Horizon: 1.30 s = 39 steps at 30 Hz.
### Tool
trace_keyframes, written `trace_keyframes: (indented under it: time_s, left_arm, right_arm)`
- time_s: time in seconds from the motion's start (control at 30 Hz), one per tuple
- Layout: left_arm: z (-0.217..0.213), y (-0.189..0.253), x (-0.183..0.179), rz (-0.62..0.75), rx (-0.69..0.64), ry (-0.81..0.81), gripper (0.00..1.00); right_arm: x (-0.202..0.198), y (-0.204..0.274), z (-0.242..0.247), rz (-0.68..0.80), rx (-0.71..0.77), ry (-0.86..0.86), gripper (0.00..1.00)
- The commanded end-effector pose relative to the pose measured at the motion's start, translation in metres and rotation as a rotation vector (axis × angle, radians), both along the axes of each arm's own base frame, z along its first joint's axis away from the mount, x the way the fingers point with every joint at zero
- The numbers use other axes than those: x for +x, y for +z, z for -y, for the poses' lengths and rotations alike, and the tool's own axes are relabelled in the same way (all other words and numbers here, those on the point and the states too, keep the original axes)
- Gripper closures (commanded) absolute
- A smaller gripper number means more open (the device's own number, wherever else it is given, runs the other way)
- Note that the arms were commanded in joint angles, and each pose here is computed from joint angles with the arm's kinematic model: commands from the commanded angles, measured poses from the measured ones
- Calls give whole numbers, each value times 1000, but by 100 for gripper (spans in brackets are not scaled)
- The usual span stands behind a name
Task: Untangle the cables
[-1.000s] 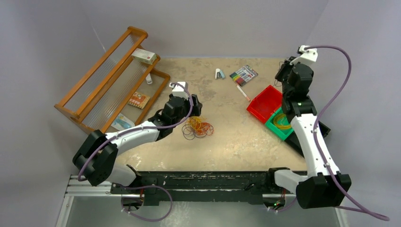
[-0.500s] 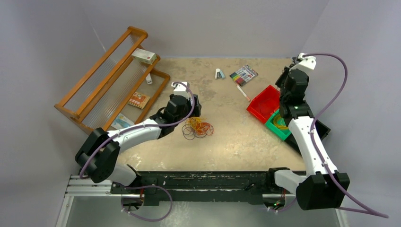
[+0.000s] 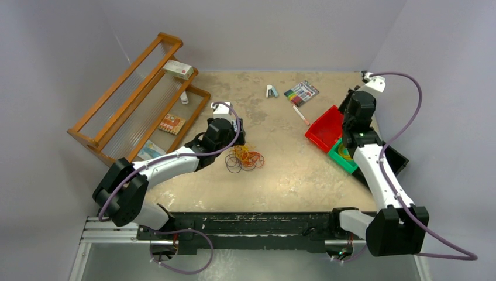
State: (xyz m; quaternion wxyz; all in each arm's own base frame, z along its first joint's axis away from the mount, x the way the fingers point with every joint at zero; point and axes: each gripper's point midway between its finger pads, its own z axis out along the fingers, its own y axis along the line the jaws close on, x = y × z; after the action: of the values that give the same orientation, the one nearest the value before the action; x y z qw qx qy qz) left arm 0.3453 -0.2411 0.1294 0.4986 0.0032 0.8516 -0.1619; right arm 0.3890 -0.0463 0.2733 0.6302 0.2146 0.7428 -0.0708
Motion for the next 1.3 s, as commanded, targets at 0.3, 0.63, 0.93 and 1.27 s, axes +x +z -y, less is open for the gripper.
trace_keyframes:
  time_s: [0.3, 0.63, 0.93, 1.27]
  left_arm:
    - [-6, 27, 13, 52, -19, 41, 26]
    - [-10, 25, 11, 38, -16, 50, 26]
    - [-11, 24, 11, 34, -14, 54, 26]
    - [-10, 23, 13, 25, -12, 53, 26]
  right_arm:
    - [25, -69, -14, -88, 111, 48, 100]
    - [29, -146, -21, -237, 190, 41, 100]
    - [44, -186, -38, -354, 206, 148, 100]
    - [56, -217, -70, -466, 242, 341, 98]
